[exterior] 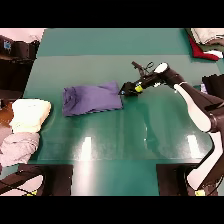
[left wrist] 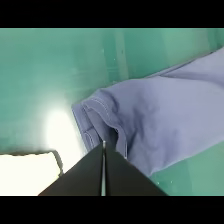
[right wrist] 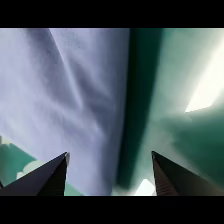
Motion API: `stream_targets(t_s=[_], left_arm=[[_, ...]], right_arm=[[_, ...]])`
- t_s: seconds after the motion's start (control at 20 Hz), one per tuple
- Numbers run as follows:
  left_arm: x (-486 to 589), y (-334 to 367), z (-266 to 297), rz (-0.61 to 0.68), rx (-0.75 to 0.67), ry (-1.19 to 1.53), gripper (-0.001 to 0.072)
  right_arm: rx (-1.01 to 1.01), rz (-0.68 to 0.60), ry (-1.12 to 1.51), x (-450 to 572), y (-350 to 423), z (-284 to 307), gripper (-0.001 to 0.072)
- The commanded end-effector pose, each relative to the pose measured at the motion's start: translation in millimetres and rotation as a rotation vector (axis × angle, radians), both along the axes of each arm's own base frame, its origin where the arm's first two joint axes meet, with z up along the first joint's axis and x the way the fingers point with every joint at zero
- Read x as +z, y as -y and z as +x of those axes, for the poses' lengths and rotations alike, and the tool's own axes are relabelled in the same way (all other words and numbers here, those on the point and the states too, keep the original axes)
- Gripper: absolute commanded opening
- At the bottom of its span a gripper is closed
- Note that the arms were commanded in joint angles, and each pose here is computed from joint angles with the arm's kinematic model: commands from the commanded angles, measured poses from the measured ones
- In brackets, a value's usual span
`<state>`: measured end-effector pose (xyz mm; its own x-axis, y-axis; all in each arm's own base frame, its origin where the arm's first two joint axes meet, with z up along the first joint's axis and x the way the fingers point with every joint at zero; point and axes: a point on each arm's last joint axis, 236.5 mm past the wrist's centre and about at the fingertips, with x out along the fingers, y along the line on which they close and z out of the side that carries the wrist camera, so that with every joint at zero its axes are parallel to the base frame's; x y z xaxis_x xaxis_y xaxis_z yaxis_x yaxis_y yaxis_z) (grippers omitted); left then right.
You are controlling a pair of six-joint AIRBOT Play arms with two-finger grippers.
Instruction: Fold the shirts.
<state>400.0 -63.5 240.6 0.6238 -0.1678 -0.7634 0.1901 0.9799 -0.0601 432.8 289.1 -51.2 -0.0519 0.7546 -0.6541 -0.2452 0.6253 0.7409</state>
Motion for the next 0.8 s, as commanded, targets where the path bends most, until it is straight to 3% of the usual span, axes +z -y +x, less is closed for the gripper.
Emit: stream_targets(t_s=[0.0, 0.25, 0.3, 0.4, 0.45, 0.5, 0.75], left_arm=[[-4, 0, -5, 0.003, -0.004, -0.026, 0.0025], [-6, 0, -7, 0.009, -0.010, -0.036, 0.0025], [-6, 0, -7, 0.008, -0.010, -0.037, 0.0025], [-7, -1, -9, 0.010, -0.011, -0.047, 0.0025], [-8, -1, -10, 0.011, -0.012, -0.054, 0.0025], [-9, -1, -11, 0.011, -0.012, -0.057, 0.0025], [-9, -1, -11, 0.012, -0.012, -0.057, 0.0025]], right_arm=[[0.027, 0.057, -0.050, -9, -38, -6, 0.0595], [-0.012, 0.082, -0.028, -14, -75, -4, 0.0593], [-0.030, 0.096, -0.017, -12, -81, -1, 0.0560], [-0.039, 0.101, 0.007, -10, -89, 1, 0.0322], [-0.013, 0.104, 0.038, -8, -91, 0, 0.0103], [0.015, 0.110, 0.071, -3, -92, -1, 0.0019], [-0.011, 0.151, 0.236, 80, -54, 23, 0.0015]])
